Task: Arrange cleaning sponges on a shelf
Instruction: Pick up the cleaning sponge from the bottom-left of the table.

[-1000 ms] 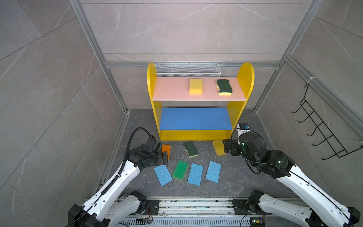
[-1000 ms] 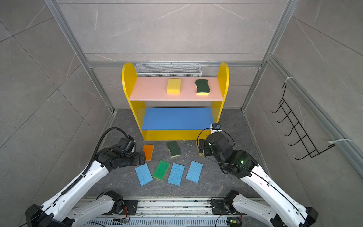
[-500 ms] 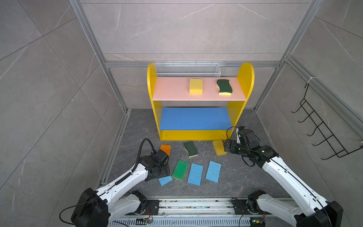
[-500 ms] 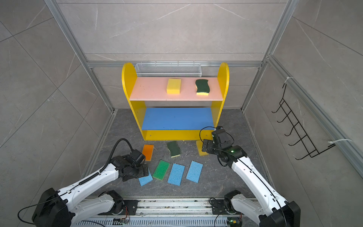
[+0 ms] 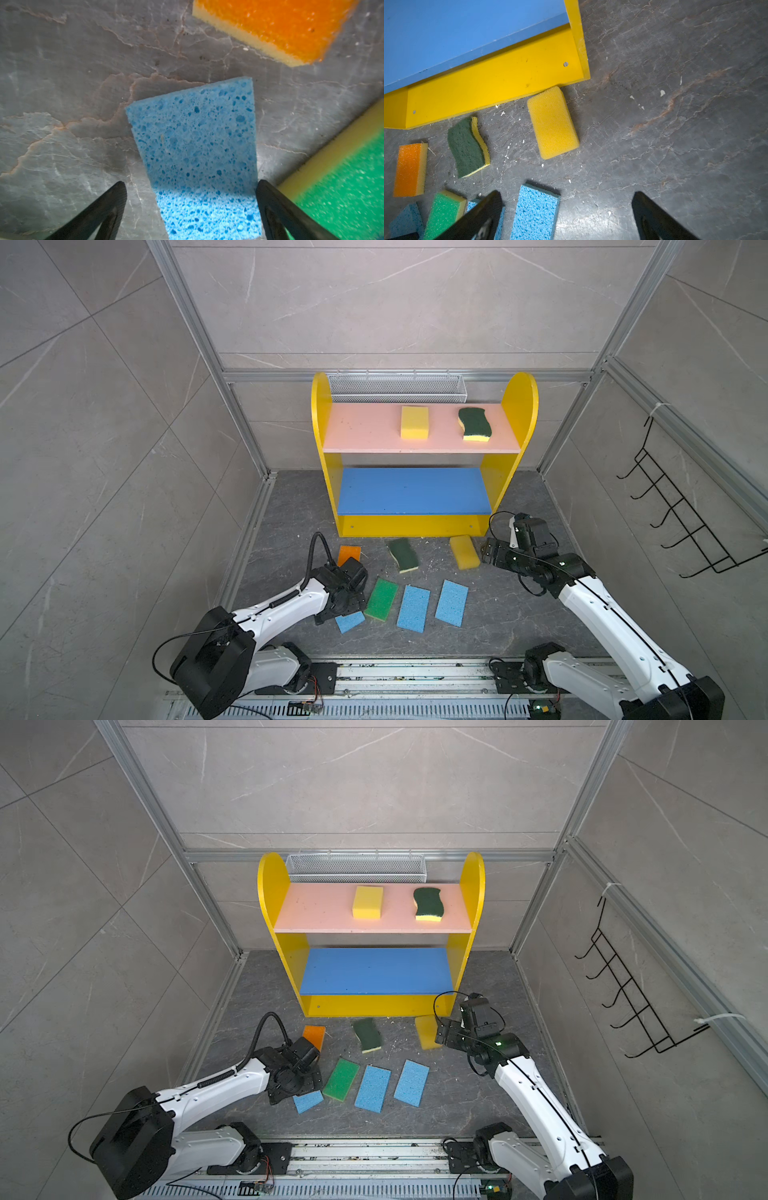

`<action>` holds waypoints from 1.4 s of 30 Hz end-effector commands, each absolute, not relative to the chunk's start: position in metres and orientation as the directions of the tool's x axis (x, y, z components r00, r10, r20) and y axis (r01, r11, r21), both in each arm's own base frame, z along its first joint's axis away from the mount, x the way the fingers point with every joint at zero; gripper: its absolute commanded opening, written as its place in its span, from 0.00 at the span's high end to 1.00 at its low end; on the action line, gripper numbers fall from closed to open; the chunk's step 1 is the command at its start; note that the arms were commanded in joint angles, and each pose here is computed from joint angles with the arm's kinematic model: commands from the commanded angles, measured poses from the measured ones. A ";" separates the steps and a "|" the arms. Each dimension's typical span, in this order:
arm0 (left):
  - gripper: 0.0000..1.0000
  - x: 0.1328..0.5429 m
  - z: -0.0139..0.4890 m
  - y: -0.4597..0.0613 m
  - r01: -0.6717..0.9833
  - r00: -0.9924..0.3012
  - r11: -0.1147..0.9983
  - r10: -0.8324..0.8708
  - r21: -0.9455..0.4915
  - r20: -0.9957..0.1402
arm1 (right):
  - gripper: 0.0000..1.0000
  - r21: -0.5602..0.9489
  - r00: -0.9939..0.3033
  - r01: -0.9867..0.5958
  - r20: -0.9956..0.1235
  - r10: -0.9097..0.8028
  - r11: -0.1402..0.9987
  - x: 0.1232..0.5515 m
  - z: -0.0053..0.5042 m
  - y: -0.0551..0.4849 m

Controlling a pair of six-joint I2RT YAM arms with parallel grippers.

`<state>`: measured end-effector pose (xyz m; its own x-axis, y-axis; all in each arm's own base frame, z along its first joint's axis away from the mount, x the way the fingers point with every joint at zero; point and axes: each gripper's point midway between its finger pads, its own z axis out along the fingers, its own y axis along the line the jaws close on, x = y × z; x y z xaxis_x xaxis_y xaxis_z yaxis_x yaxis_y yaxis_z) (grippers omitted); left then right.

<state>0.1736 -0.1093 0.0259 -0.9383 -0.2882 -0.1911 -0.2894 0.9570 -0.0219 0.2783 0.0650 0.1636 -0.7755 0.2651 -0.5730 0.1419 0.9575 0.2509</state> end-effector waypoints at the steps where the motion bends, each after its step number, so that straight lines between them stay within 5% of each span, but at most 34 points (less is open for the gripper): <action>1: 0.00 0.182 0.027 -0.110 -0.316 -0.925 0.949 -0.312 -0.016 -0.218 | 0.00 0.254 -0.784 0.137 -0.563 0.262 0.957 0.276 0.161 0.063; 6: 0.02 0.181 0.012 -0.115 -0.295 -0.940 0.955 -0.290 0.004 -0.183 | 0.00 0.262 -0.783 0.138 -0.561 0.267 0.955 0.277 0.160 0.062; 26: 0.33 0.198 0.012 -0.120 0.007 -0.976 0.997 0.022 0.072 -0.215 | 0.00 0.257 -0.791 0.142 -0.551 0.266 0.956 0.274 0.155 0.058; 42: 0.31 0.211 0.074 -0.126 0.070 -0.942 0.997 0.077 0.032 -0.326 | 0.01 0.275 -0.790 0.133 -0.551 0.269 0.952 0.274 0.156 0.058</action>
<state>0.2063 -0.1288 0.0460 -0.9591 0.0481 -0.2789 0.0451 0.9988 0.0174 0.2755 0.0569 0.1571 -0.7836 0.2835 -0.5527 0.1529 0.9504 0.2707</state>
